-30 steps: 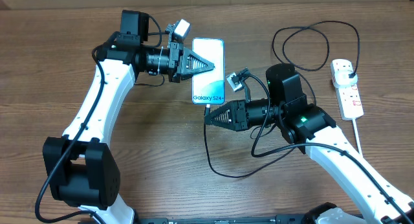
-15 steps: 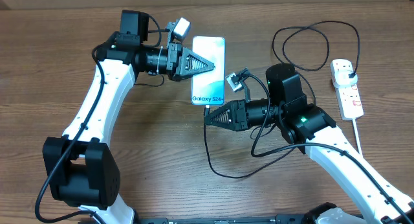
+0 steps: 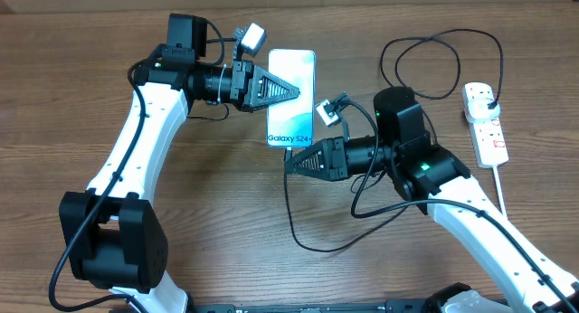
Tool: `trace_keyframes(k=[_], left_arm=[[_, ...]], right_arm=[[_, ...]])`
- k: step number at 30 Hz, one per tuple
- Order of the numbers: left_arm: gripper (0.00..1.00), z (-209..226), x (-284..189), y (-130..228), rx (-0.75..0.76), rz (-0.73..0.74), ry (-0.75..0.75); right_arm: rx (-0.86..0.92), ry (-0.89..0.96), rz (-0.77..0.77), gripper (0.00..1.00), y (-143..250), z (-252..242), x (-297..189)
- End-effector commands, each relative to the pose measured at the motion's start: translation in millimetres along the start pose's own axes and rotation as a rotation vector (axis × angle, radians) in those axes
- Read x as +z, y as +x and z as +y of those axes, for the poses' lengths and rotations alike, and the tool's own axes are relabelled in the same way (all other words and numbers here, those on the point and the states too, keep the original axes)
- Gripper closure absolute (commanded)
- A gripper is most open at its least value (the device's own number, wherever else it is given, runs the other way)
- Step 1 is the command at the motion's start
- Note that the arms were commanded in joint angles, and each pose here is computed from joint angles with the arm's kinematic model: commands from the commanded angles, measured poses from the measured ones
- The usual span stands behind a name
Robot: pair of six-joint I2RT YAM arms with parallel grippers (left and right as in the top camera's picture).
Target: Plug charger to phone and switch on socket
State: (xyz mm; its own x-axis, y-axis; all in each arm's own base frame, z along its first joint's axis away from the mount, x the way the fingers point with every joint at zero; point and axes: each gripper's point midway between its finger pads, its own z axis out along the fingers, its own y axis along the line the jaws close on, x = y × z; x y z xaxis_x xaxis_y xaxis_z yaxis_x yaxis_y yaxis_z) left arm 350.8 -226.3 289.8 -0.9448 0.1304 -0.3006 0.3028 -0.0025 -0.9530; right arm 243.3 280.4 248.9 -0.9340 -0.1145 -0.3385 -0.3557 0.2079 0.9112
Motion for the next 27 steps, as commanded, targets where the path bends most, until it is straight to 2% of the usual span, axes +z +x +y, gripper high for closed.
trace_keyframes(k=[1,18,20,24,27], left_arm=[[0.96,-23.4,2.6,7.2,0.058,0.022,0.057],[0.96,-17.4,9.1,9.4,0.042,0.028,0.022],[0.96,-10.5,9.0,7.4,0.043,0.017,-0.018],[0.96,1.3,8.4,4.5,0.039,0.0,-0.087],[0.96,0.9,8.6,5.2,0.033,0.002,-0.084]], right_arm=[[-0.015,0.036,-0.094,0.96,-24.5,-6.4,-18.6],[-0.028,0.036,-0.106,0.95,-27.9,-8.2,-24.4],[-0.042,0.034,-0.104,0.81,-27.5,-7.8,-24.5],[-0.053,0.041,-0.096,0.63,-25.1,-9.9,-24.2],[-0.085,0.055,-0.082,0.4,-20.5,-14.0,-24.1]])
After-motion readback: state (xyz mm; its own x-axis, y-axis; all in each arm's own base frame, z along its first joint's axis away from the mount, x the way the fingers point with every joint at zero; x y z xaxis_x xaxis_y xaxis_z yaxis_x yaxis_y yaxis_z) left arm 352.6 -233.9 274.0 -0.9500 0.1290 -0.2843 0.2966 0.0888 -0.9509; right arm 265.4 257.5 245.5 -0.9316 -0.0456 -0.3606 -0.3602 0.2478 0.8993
